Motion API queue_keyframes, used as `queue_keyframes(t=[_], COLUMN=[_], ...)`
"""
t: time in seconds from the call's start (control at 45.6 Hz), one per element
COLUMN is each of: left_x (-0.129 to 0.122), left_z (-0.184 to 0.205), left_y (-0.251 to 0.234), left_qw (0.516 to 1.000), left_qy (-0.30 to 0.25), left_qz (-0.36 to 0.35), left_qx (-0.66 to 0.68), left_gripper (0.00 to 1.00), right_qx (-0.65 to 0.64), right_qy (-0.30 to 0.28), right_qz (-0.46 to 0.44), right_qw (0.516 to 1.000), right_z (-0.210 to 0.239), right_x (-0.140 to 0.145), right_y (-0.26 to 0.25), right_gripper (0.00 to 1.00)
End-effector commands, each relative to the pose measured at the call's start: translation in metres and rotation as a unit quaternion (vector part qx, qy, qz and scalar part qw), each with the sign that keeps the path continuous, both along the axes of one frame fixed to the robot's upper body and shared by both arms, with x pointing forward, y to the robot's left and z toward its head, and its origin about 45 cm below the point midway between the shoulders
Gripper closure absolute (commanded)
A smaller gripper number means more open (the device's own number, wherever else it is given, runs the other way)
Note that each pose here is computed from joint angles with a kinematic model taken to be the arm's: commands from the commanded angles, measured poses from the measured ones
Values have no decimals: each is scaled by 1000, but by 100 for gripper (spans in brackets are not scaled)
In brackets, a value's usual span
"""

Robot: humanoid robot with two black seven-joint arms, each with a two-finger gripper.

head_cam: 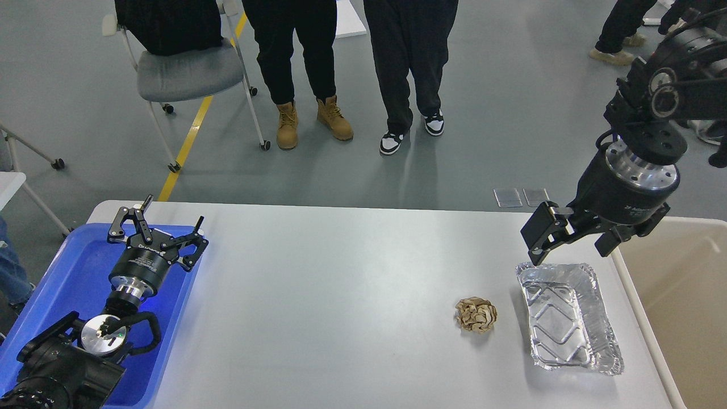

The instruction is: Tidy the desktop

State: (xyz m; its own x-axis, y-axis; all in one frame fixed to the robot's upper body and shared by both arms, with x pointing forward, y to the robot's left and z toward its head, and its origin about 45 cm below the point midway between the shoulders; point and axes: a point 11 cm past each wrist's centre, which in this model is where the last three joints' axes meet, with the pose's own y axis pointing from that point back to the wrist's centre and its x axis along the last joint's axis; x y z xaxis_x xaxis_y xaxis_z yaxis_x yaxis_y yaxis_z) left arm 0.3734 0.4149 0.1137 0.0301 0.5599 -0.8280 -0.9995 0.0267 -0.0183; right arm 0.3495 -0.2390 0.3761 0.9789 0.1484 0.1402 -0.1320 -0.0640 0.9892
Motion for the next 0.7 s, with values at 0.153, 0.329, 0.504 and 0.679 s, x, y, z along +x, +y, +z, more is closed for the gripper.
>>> queue_keyframes(t=[0.153,0.329,0.504,0.679], left_x=[0,0,0,0], left_z=[0,0,0,0], left_y=[0,0,0,0], left_qw=[1000,1000,1000,1000], left_qy=[0,0,0,0], left_qz=[0,0,0,1], left_qx=[-1,-1,-1,-1], left_gripper=[0,0,0,0], right_qx=[1,2,16,12], right_qy=[2,-2,8,24], right_qz=[-3,-17,-26,-40], right_qw=[1000,1000,999,999], right_z=[-3,-9,-22,-47], right_x=[0,10,12,16], right_y=[-2,-11,-14,-32], right_gripper=[0,0,0,0])
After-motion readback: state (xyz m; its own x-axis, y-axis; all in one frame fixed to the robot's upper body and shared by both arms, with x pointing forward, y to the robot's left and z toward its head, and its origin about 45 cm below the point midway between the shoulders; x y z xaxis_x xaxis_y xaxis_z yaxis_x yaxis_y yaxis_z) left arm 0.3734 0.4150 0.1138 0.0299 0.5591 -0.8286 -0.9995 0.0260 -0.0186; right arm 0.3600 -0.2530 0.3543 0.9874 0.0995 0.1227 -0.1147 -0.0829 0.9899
